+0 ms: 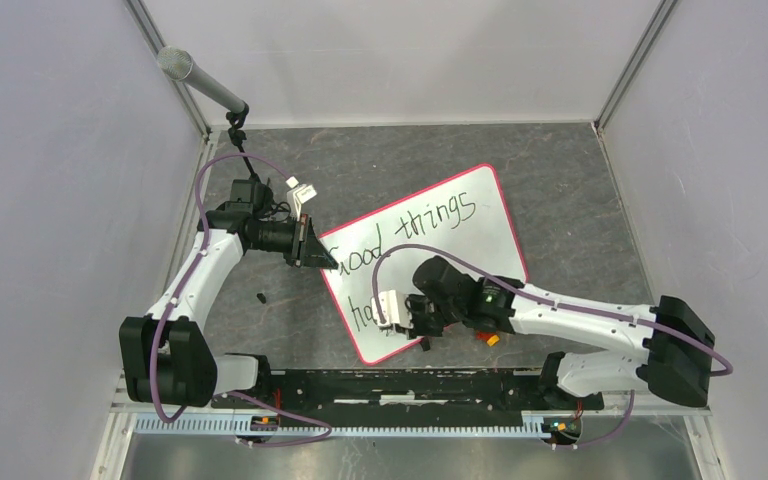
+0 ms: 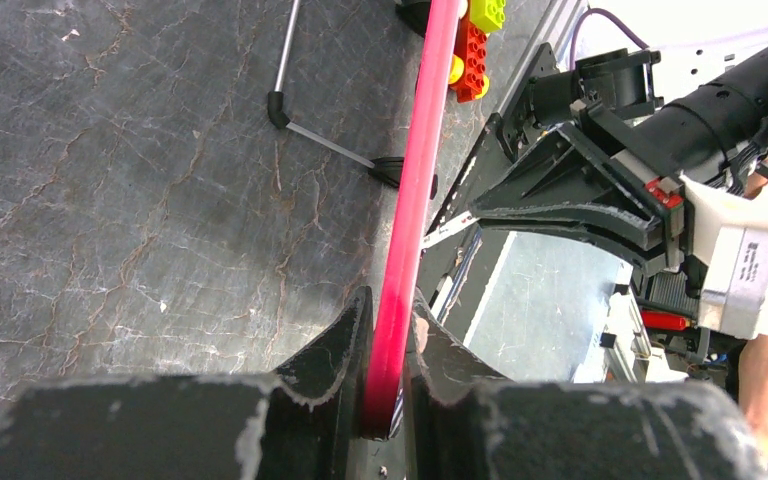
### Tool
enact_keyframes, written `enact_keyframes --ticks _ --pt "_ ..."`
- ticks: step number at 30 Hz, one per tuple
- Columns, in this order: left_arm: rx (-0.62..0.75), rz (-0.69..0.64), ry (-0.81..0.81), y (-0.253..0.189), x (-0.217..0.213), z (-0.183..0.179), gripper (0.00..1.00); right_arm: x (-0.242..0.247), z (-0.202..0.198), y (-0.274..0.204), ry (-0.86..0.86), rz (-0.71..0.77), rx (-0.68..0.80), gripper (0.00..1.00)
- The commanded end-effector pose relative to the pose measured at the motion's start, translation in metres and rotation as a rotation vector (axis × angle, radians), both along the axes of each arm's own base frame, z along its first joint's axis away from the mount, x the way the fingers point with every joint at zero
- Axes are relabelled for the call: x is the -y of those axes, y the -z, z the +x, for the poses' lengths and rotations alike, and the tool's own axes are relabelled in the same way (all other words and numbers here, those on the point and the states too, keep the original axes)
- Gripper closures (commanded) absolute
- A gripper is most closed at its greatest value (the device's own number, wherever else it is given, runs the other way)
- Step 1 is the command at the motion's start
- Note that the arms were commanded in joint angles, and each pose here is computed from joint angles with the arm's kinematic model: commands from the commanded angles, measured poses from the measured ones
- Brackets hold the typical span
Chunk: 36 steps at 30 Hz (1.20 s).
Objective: Write a sentence on the whiteboard
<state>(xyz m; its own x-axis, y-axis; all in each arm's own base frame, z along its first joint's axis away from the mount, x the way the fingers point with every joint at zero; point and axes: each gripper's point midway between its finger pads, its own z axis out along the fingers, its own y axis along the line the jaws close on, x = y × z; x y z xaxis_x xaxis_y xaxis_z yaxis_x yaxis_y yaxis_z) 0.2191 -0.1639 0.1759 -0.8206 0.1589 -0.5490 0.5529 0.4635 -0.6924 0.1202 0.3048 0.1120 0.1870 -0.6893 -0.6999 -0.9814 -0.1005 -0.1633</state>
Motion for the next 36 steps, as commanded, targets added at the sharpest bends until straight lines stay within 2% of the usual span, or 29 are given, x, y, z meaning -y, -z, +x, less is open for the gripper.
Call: enact_keyframes --ticks 1,10,17,36 --pt "0.091 0.072 -0.019 0.003 -0.006 0.018 0.98 -0.016 -0.007 -0.013 -0.045 0.040 -0.016 1.00" --pt "0.089 0.069 -0.015 0.001 -0.006 0.017 0.98 -0.023 0.024 -0.069 0.043 0.159 0.075 1.00" --pt "0.089 0.067 -0.014 0.001 -0.006 0.018 0.98 -0.016 0.049 -0.069 0.143 0.142 0.123 1.00" --pt "0.087 0.071 -0.016 0.002 -0.006 0.017 0.98 -0.001 0.068 -0.068 0.200 0.121 0.152 1.00"
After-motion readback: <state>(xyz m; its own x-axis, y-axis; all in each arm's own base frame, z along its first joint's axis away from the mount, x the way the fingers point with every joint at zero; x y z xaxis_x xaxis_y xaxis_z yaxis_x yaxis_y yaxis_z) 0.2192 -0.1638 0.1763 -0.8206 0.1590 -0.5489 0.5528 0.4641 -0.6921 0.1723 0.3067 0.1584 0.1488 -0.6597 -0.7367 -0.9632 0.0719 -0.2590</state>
